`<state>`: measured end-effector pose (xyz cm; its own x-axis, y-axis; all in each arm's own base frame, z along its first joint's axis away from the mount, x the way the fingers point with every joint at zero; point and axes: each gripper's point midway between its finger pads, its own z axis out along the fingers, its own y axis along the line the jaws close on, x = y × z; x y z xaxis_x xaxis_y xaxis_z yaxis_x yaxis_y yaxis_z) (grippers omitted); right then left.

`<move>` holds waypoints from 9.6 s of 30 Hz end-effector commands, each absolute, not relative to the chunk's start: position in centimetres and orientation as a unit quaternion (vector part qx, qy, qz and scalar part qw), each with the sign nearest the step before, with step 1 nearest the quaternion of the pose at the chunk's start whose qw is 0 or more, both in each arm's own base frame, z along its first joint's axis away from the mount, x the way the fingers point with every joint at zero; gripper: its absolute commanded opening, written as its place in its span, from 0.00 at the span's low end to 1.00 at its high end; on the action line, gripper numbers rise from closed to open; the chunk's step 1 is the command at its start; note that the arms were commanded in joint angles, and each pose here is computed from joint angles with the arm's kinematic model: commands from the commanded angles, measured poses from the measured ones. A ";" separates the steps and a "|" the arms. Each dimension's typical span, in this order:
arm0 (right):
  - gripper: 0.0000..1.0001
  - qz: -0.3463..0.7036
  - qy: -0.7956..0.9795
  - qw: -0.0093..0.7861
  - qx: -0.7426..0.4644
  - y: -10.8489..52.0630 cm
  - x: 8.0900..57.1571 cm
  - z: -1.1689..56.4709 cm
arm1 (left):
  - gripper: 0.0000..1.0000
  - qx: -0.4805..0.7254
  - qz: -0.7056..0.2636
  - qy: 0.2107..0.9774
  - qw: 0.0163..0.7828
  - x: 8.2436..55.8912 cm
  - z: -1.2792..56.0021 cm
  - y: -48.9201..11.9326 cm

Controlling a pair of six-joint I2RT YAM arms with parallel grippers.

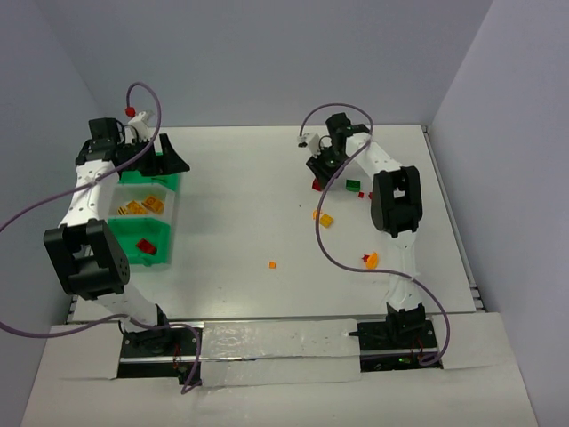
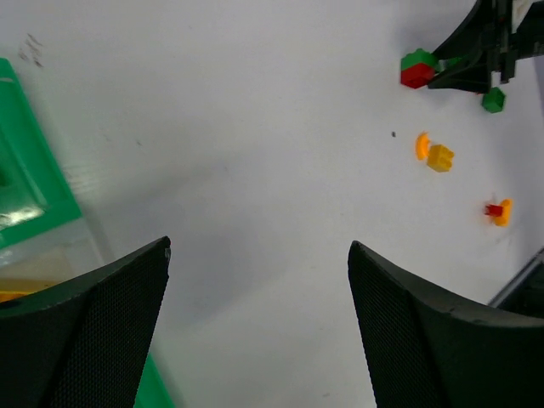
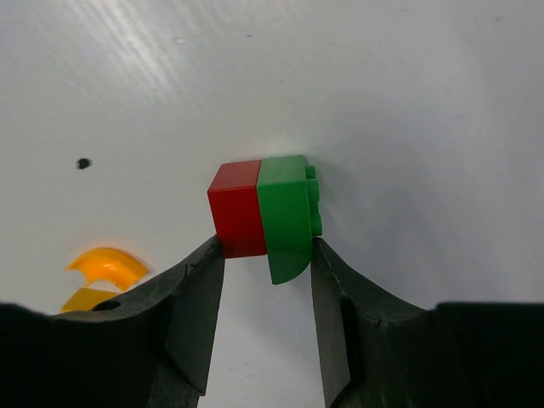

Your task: Sort the legos into containers by color

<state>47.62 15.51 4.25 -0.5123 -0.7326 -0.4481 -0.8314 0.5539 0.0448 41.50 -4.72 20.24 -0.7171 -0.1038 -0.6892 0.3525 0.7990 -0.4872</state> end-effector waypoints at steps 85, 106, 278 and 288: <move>0.85 0.513 0.697 0.201 -0.459 33.4 24.7 26.2 | 0.00 0.379 -0.524 0.693 0.319 25.0 24.0 -21.8; 0.65 0.530 0.677 0.183 -0.476 35.3 23.0 25.8 | 0.00 0.400 -0.536 0.669 0.324 22.2 25.5 -24.0; 1.00 0.226 0.853 0.411 -0.229 17.6 40.9 26.9 | 0.00 0.061 -0.146 0.891 0.425 38.8 23.8 -0.1; 1.00 0.141 0.870 0.409 -0.235 14.4 40.9 23.4 | 0.00 -0.032 -0.027 0.921 0.387 47.3 21.0 10.3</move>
<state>39.77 15.90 23.15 -0.6128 -0.2514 -0.7491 -0.5402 0.8252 0.1649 45.91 7.74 21.10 -0.6897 -0.0679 -0.7209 0.0569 0.9874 -0.1475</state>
